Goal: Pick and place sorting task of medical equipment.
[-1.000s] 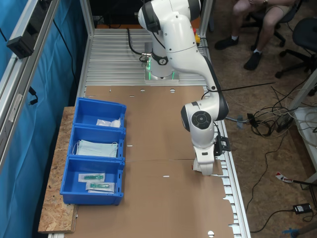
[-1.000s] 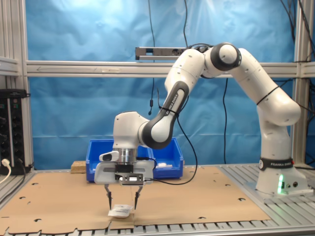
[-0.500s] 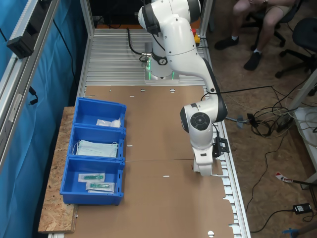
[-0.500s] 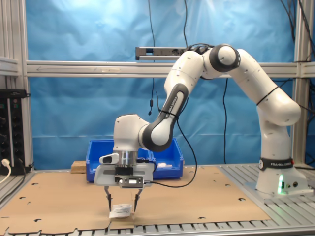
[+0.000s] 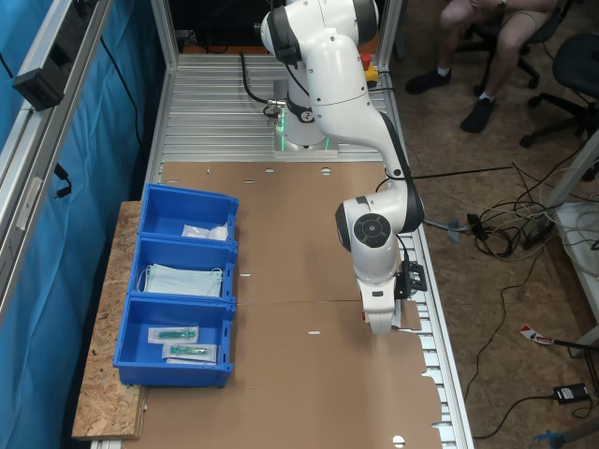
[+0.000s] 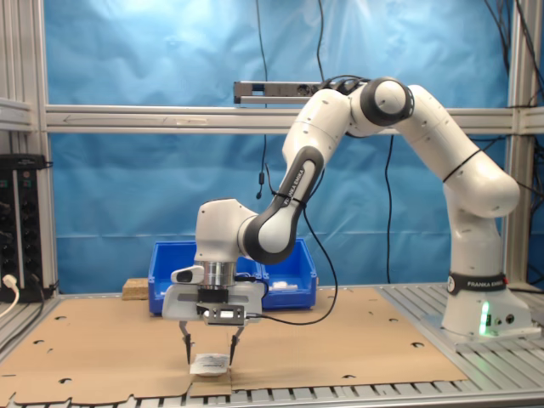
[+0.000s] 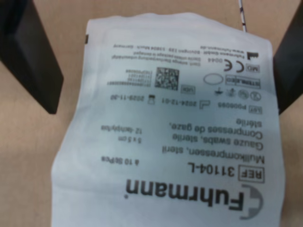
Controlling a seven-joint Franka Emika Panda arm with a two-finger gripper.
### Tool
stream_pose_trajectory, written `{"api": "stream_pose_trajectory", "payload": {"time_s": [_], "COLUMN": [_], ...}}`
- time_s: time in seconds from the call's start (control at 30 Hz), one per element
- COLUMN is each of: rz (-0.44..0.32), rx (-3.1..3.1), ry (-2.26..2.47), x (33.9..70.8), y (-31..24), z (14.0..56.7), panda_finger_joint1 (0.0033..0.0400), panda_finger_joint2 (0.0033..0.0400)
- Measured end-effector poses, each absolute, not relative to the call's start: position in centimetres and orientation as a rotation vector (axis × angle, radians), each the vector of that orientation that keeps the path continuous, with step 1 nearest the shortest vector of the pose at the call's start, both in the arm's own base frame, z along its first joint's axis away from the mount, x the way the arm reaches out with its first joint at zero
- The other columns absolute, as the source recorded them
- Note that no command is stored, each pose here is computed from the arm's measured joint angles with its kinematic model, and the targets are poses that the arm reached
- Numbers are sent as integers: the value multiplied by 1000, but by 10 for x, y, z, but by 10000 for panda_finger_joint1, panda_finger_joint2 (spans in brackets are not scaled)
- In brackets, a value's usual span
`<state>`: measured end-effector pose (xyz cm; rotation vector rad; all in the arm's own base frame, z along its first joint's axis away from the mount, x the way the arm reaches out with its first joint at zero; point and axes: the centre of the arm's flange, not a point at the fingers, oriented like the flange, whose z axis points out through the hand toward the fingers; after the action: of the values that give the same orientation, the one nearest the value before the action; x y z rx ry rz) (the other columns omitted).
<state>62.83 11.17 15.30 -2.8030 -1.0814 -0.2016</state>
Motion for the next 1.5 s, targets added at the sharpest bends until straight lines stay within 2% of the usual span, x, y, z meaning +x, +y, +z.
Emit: {"api": "stream_pose_trajectory", "payload": {"time_s": [0.57, 1.5], "rz": [-172, -186], "rx": [-2797, -2794], "ry": [-1084, -1095], "x": [624, 625], "y": [115, 120], "z": [139, 140], "panda_finger_joint1": [400, 400], "panda_finger_joint2": [400, 400]}}
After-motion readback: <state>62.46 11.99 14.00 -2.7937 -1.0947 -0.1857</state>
